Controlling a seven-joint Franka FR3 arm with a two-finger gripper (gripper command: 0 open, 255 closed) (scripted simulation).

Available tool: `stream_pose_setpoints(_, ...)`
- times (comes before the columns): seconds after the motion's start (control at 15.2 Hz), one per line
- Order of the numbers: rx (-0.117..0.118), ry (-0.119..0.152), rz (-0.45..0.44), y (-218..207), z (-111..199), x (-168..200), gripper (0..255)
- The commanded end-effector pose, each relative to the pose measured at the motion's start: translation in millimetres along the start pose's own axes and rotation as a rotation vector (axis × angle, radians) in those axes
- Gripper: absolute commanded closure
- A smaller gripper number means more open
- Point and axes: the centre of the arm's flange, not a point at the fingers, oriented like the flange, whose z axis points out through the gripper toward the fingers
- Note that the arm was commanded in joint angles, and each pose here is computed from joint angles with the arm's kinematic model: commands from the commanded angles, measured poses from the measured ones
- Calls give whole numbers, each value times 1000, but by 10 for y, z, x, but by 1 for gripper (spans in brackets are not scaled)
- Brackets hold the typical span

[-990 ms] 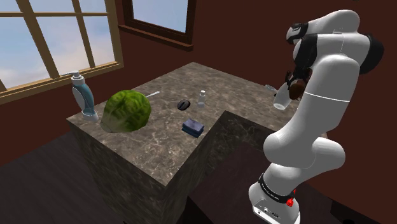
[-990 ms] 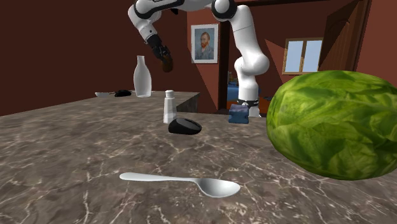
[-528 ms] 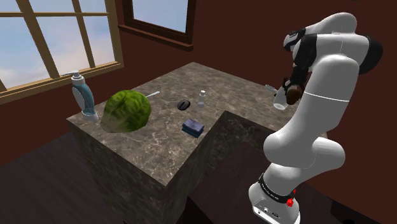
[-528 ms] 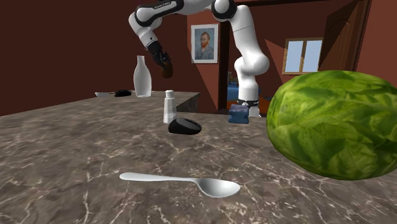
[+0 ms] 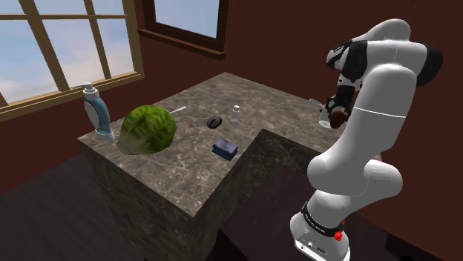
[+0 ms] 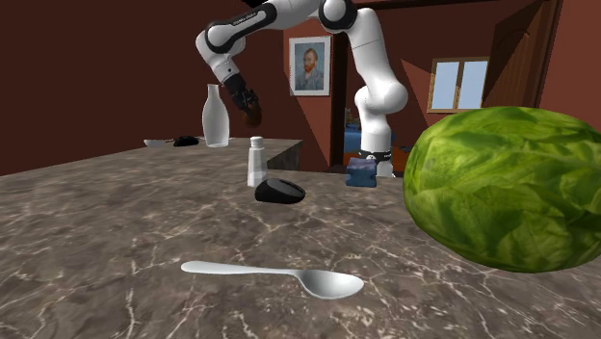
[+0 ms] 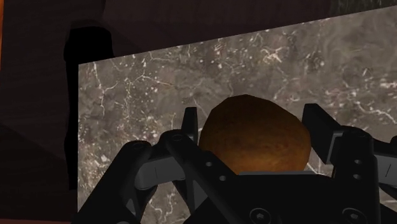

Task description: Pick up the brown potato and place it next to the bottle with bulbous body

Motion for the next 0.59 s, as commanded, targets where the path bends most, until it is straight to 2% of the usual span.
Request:
stream_pose_setpoints(0.0, 0, 1, 0, -15, 85, 50, 255)
stream_pose_setpoints(0.53, 0, 1, 0, -101, 435, 270, 255)
